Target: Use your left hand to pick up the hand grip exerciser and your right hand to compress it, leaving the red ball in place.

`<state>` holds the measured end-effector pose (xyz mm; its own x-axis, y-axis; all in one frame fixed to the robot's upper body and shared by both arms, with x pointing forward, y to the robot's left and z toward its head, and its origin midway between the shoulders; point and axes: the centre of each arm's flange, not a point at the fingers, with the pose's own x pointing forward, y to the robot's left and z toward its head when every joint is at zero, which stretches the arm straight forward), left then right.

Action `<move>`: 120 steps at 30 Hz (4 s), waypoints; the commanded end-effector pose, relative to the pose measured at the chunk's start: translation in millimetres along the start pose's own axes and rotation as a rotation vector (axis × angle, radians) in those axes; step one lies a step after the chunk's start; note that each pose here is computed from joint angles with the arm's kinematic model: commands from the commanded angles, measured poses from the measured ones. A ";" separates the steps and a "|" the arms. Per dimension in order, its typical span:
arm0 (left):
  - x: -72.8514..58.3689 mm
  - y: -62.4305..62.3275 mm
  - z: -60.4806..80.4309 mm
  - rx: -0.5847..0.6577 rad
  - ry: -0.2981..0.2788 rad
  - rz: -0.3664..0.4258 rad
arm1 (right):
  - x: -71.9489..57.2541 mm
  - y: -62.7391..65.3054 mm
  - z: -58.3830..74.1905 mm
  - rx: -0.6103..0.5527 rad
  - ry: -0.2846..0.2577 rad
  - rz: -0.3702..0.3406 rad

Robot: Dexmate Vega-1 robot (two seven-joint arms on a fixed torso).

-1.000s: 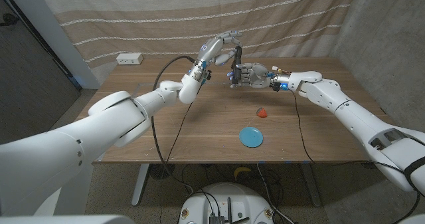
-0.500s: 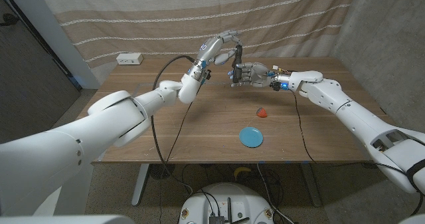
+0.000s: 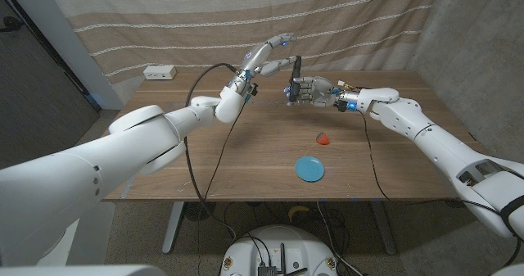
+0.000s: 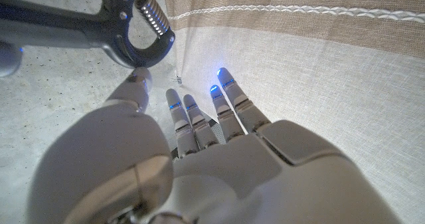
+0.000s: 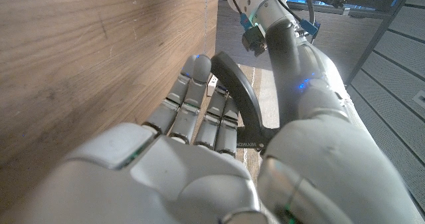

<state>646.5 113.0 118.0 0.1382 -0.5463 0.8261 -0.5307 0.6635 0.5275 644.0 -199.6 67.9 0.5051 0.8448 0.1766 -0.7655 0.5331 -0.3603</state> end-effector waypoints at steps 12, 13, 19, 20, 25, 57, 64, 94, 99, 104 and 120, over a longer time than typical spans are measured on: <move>-11.5 44.2 -44.0 -0.785 0.263 0.235 | -4.4 -9.8 -4.0 0.009 -0.044 -0.037; -13.5 44.7 -46.4 -0.808 0.272 0.251 | -4.9 -10.2 -4.4 0.012 -0.054 -0.045; -23.0 47.8 -58.4 -0.896 0.309 0.326 | -6.6 -12.0 -4.7 0.012 -0.082 -0.062; -24.3 48.5 -59.9 -0.902 0.314 0.333 | -6.5 -12.2 -4.7 0.012 -0.086 -0.063; -29.2 48.1 -65.7 -0.952 0.335 0.370 | -5.3 -14.3 -5.4 0.019 -0.104 -0.059; -27.4 42.9 -72.4 -1.019 0.372 0.380 | -10.5 -19.5 -7.5 0.007 -0.207 -0.126; -26.7 43.1 -73.6 -1.029 0.374 0.380 | -10.8 -20.4 -8.8 0.000 -0.216 -0.148; -28.8 49.0 -76.7 -1.044 0.362 0.396 | -3.2 -22.5 -13.7 0.002 -0.242 -0.181; -31.4 50.0 -78.3 -1.044 0.365 0.400 | -1.7 -21.7 -13.7 0.002 -0.246 -0.182; -35.1 50.1 -79.5 -1.044 0.368 0.400 | -1.7 -20.5 -9.9 -0.008 -0.256 -0.189; -52.7 48.2 -86.9 -1.047 0.399 0.365 | -16.9 -22.7 6.7 -0.067 -0.313 -0.272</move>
<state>683.8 210.9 126.0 0.4539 -0.1393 0.8801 0.3247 0.9457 -0.0178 657.9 -216.2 71.3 0.5215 0.6991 0.4892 -0.6410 0.6994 -0.3162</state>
